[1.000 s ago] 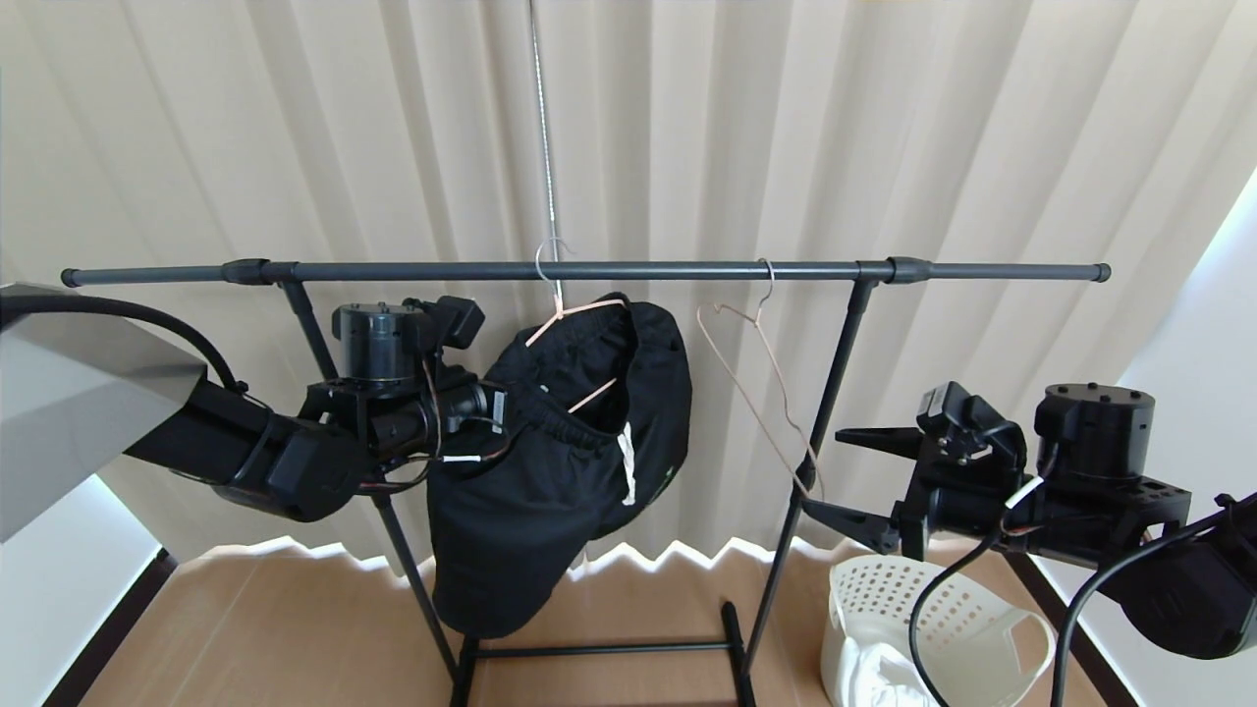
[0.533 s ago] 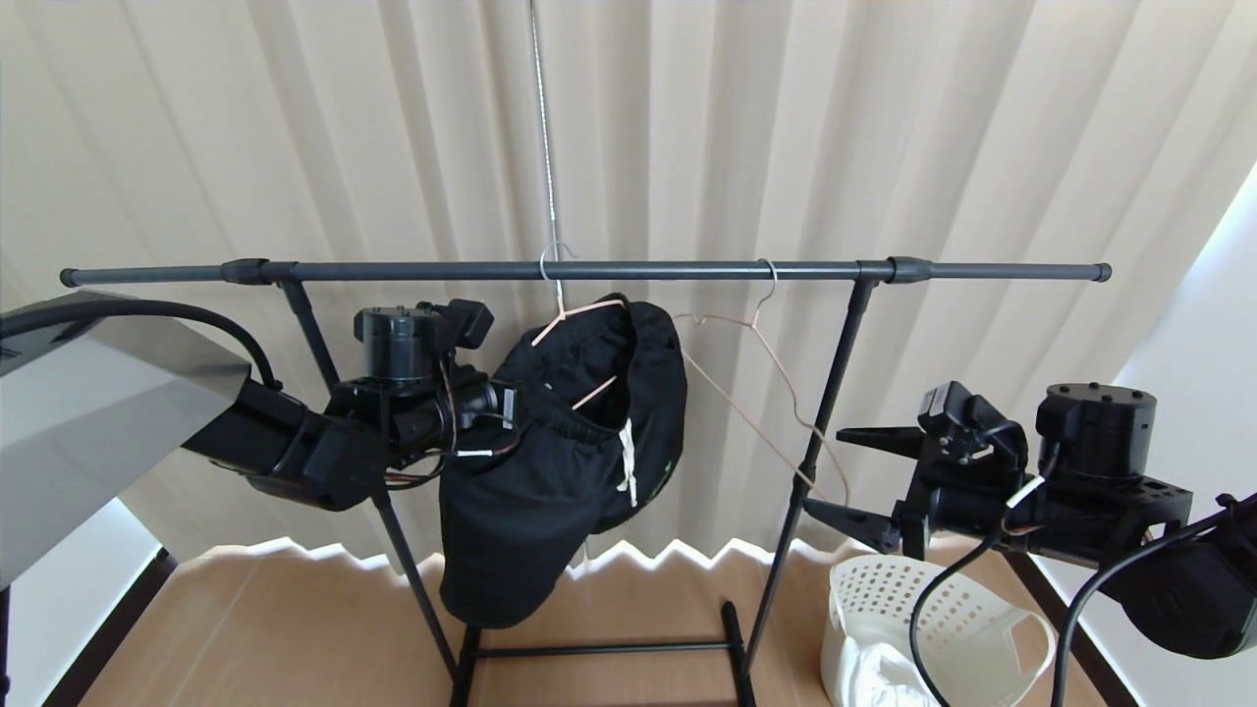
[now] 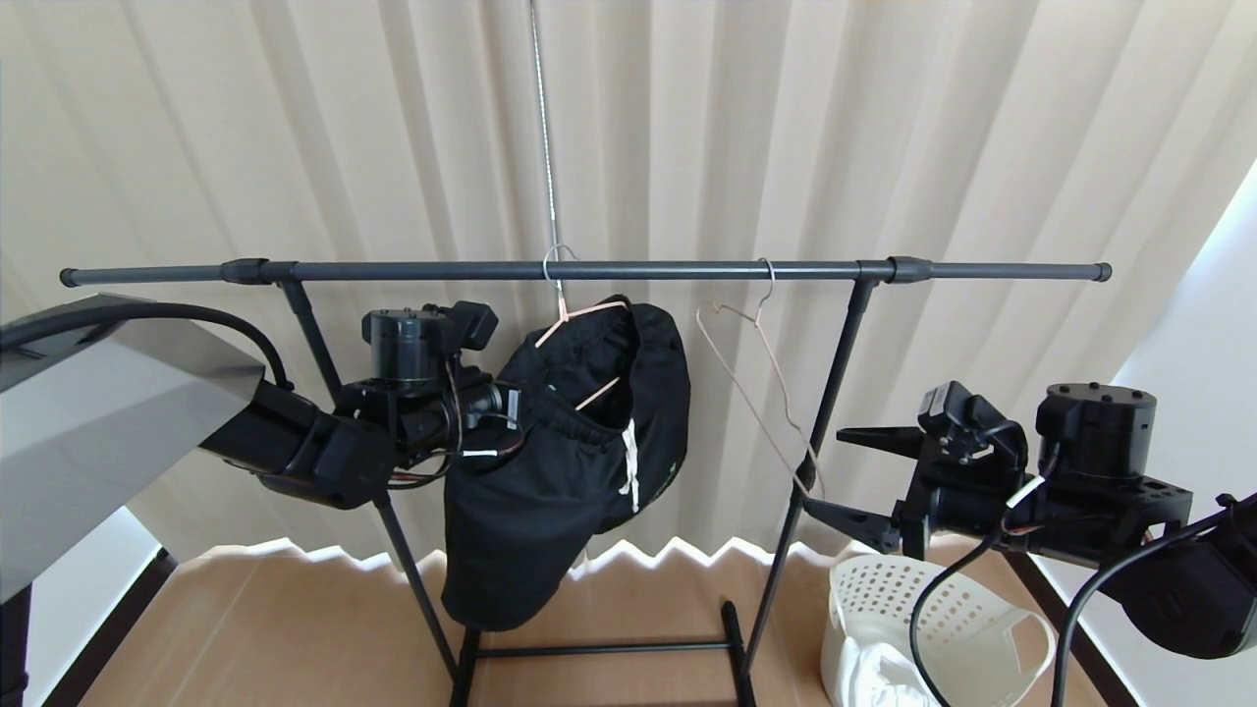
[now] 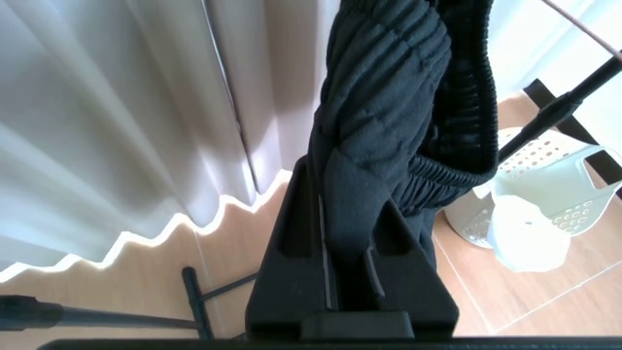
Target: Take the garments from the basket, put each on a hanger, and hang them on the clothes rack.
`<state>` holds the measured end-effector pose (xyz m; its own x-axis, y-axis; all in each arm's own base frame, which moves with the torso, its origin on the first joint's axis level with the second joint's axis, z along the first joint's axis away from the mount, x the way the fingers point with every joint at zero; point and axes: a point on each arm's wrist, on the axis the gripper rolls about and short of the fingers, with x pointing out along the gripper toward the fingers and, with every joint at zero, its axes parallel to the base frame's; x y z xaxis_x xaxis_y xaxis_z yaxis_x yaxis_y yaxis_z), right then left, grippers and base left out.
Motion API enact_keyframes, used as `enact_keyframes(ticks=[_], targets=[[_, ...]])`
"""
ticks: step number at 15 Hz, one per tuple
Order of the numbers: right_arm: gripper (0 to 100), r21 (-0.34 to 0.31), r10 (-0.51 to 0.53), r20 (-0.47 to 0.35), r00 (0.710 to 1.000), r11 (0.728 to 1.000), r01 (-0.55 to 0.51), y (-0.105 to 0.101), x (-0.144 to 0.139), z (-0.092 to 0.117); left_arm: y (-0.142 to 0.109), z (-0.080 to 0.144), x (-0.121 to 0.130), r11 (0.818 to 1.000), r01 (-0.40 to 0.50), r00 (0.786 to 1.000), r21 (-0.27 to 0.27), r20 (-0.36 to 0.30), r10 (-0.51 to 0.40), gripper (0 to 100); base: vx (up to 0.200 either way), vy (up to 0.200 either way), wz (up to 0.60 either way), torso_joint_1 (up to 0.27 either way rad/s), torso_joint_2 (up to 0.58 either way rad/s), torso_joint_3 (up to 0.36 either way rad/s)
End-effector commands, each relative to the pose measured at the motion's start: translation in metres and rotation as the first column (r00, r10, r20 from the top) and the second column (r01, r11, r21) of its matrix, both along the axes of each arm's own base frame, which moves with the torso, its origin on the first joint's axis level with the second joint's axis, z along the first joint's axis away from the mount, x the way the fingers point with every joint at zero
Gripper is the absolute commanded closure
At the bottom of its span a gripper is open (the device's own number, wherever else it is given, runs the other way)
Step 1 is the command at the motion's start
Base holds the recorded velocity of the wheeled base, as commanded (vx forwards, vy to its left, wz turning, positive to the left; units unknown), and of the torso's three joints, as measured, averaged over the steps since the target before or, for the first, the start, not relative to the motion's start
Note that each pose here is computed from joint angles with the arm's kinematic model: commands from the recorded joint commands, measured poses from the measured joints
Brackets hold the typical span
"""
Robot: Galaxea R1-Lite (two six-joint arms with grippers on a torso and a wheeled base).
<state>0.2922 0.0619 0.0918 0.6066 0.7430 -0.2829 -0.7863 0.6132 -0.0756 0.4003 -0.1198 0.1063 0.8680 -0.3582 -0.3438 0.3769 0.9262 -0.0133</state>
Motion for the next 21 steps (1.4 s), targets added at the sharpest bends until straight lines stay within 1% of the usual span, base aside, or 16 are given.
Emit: enact_keyframes(ticks=[1, 4, 5, 10, 11, 16, 18, 19, 20, 21], targets=[[0, 0.0, 0.001, 0.0, 1.0, 1.0, -0.001, 0.0, 0.0, 0.0, 0.0, -0.001, 0.001, 1.0, 0.0, 1.0, 0.0, -0.002, 0.0, 100, 0.0, 0.0, 0.0, 0.0, 0.0, 0.0], [0, 0.0, 0.001, -0.001, 1.0, 1.0, -0.001, 0.0, 0.0, -0.001, 0.0, -0.003, 0.001, 1.0, -0.001, 1.0, 0.0, -0.007, 0.001, 100, 0.0, 0.0, 0.0, 0.0, 0.0, 0.0], [0, 0.0, 0.001, -0.001, 1.0, 1.0, -0.001, 0.0, 0.0, -0.001, 0.0, -0.002, 0.001, 1.0, -0.001, 1.0, -0.001, -0.005, 0.001, 0, 0.0, 0.0, 0.0, 0.0, 0.0, 0.0], [0, 0.0, 0.001, 0.0, 1.0, 1.0, -0.001, 0.0, 0.0, 0.0, 0.001, -0.003, -0.002, 1.0, -0.001, 1.0, 0.001, -0.011, 0.001, 0, 0.0, 0.0, 0.0, 0.0, 0.0, 0.0], [0, 0.0, 0.001, 0.0, 1.0, 1.0, -0.001, 0.0, 0.0, 0.0, 0.001, 0.003, -0.007, 1.0, 0.002, 1.0, -0.002, -0.004, -0.002, 0, 0.0, 0.0, 0.0, 0.0, 0.0, 0.0], [0, 0.002, 0.002, 0.005, 1.0, 1.0, -0.002, 0.0, 0.0, 0.002, 0.007, 0.017, -0.027, 1.0, 0.005, 1.0, -0.004, 0.002, -0.005, 0, 0.0, 0.0, 0.0, 0.0, 0.0, 0.0], [0, 0.015, -0.004, 0.005, 1.0, 1.0, 0.004, 0.0, -0.001, 0.005, 0.013, 0.031, -0.049, 1.0, 0.011, 1.0, -0.005, 0.013, -0.011, 0, 0.0, 0.0, 0.0, 0.0, 0.0, 0.0], [0, 0.015, -0.004, 0.005, 1.0, 1.0, 0.004, 0.0, -0.001, 0.005, 0.013, 0.031, -0.049, 1.0, 0.011, 1.0, -0.005, 0.013, -0.011, 0, 0.0, 0.0, 0.0, 0.0, 0.0, 0.0], [0, 0.053, -0.019, 0.014, 1.0, 0.998, 0.018, 0.0, -0.003, 0.019, 0.02, 0.046, -0.073, 1.0, 0.014, 0.999, -0.01, 0.032, -0.014, 0, 0.0, 0.0, 0.0, 0.0, 0.0, 0.0], [0, 0.114, -0.063, 0.026, 0.998, 0.992, 0.06, 0.0, -0.008, 0.04, 0.028, 0.061, -0.1, 1.0, 0.018, 0.998, -0.018, 0.062, -0.017, 0, 0.0, 0.0, 0.0, 0.0, 0.0, 0.0]])
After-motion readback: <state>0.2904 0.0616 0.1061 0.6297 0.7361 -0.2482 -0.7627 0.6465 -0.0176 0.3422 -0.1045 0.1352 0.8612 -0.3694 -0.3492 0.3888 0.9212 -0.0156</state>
